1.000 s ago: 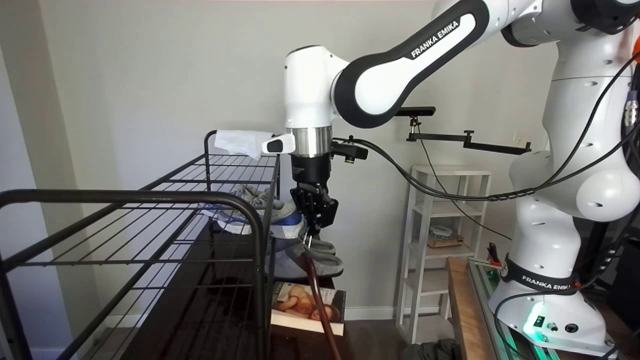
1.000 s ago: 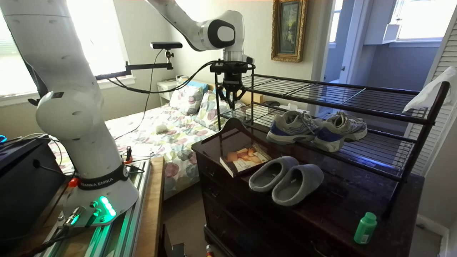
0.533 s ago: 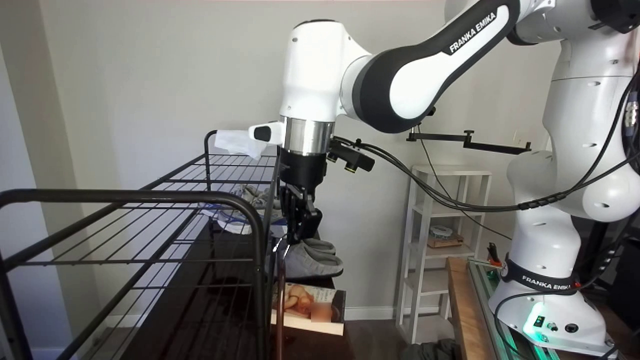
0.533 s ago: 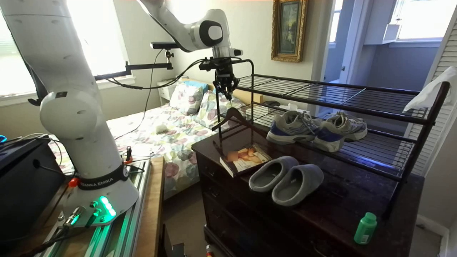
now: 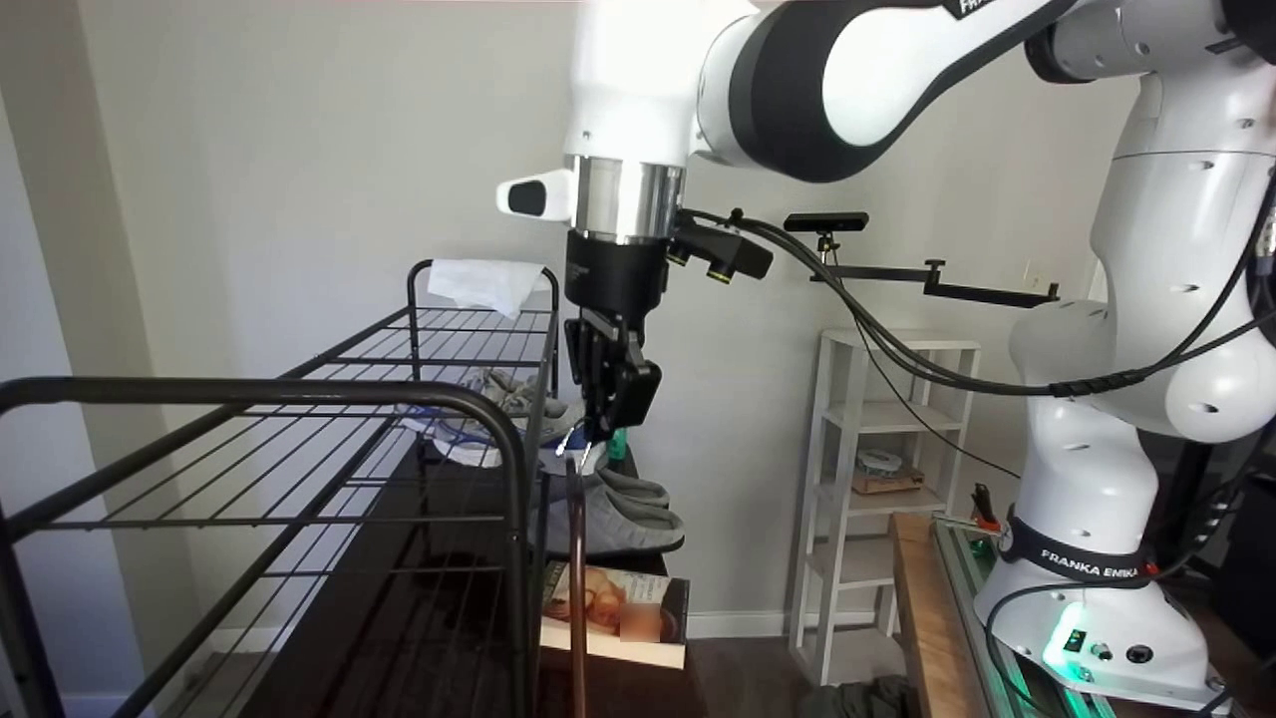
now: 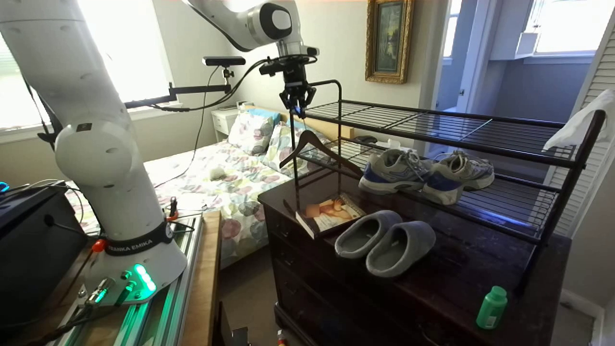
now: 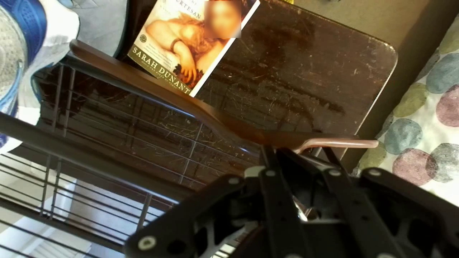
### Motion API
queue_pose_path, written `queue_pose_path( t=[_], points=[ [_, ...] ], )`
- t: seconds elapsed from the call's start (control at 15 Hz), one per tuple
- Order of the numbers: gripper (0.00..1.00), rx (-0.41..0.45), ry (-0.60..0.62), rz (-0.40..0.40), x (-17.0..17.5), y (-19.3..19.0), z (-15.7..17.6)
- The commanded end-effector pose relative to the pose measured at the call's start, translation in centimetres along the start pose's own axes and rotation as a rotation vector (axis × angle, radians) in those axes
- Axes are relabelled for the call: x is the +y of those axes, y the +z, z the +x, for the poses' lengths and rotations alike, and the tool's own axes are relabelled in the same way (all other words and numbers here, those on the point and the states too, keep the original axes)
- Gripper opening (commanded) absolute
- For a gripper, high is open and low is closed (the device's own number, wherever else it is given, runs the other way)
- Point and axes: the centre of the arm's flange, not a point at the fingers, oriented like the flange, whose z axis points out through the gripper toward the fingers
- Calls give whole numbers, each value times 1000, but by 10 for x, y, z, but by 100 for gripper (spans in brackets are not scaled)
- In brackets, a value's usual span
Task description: Move the hanger to the left
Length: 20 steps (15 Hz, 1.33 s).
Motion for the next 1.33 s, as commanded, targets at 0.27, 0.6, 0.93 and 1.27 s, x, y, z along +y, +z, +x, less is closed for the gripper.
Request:
queue_pose_path(
  t=[0.27,0.6,0.93,1.27],
  points=[
    [2,7,-1,-32,24,-22,46],
    [2,-57,-42,-7,31,14,86],
    [2,-52,-78,-50,21,6,105],
    [2,13,-141,-31,8,9,106]
  ],
)
